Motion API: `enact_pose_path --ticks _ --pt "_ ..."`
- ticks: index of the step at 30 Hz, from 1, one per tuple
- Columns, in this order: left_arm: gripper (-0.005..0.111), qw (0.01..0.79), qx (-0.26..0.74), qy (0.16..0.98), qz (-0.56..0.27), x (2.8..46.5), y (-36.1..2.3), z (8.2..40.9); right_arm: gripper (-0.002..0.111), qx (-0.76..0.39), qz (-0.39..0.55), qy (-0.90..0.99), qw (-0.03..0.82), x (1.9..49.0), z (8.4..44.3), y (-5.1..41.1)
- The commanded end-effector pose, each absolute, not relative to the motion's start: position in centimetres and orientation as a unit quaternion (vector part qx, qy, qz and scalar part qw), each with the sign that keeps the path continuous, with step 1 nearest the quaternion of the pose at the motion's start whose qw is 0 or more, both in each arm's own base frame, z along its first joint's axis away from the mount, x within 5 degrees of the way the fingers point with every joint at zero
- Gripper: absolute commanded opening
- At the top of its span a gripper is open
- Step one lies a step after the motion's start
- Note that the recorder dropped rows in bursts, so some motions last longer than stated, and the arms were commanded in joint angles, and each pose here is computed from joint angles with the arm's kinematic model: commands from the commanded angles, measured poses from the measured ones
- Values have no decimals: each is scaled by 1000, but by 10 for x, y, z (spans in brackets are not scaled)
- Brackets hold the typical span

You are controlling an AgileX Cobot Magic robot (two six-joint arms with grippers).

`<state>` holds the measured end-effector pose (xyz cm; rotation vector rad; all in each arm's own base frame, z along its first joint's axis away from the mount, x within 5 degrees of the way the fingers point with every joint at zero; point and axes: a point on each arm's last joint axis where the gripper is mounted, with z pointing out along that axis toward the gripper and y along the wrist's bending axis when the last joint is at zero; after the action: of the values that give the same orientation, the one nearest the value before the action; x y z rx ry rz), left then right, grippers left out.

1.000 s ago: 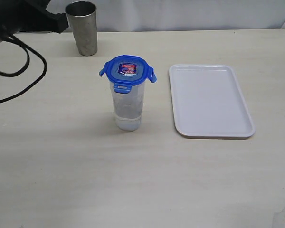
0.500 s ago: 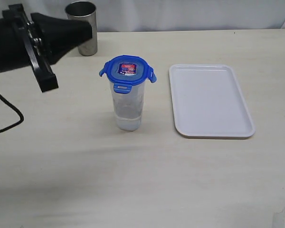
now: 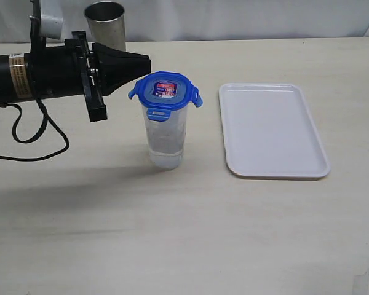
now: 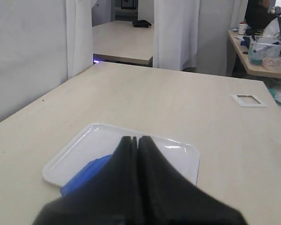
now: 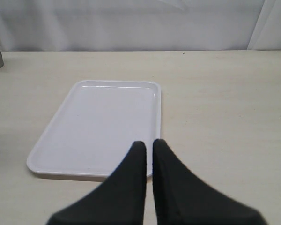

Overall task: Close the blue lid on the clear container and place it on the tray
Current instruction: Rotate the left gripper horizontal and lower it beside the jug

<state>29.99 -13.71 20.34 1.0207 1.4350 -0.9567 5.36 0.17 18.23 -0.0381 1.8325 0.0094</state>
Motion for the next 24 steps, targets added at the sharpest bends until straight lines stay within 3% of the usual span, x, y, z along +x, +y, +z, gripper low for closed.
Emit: enact_pose_path --ticks 1,24 --pt "0 530 449 593 -408 309 -141 191 5 -16 -1 792 610 53 182 1" --pt "0 506 463 628 -369 319 -140 168 5 -16 -1 792 610 53 182 1"
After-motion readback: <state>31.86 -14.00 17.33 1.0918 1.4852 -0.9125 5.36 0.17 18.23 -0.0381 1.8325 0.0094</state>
